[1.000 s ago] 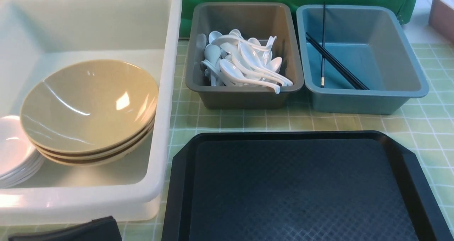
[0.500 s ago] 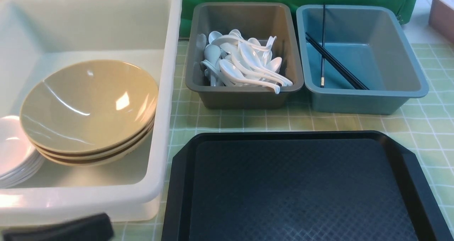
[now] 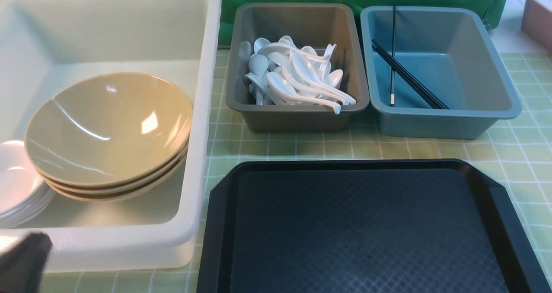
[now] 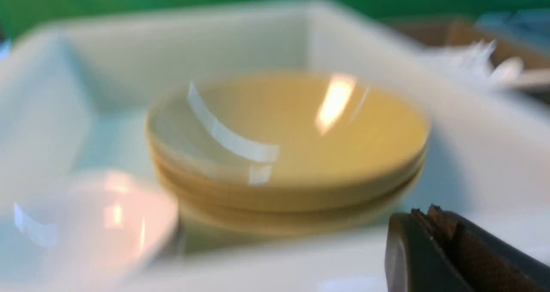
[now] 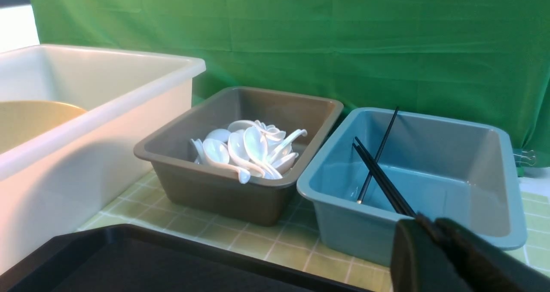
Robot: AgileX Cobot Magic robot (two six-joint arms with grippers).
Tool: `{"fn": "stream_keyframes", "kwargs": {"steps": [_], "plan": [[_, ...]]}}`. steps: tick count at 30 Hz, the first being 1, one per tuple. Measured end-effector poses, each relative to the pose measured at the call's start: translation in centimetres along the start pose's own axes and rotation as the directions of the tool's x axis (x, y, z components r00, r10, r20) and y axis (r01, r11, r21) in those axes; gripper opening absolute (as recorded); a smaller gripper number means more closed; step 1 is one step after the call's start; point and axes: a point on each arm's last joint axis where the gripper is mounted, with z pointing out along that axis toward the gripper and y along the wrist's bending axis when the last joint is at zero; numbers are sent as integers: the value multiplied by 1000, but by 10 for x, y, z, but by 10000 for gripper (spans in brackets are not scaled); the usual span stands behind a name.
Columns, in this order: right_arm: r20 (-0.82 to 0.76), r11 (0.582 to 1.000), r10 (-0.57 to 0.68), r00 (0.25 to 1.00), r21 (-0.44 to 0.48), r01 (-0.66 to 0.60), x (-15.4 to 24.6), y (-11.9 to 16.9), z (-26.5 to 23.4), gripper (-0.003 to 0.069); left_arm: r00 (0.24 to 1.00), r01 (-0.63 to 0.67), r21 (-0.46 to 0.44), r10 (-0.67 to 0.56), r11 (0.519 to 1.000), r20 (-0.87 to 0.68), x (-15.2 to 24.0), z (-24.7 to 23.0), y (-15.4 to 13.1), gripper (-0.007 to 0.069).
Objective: On green table put chopsticks spoon bowls plates into blue grey white boxes.
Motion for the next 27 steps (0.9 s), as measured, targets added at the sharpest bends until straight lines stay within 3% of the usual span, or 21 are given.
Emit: {"fn": "stream_keyframes", "kwargs": {"steps": [4,27], "plan": [[0,1000,0,1000,0,0,0,0,0,47,998,60,-21,-60,998,7,2,1,1,-1],[-1,1000,0,1000,0,0,0,0,0,47,997,80,-52,-79,995,6,3,0,3,-1]]}}
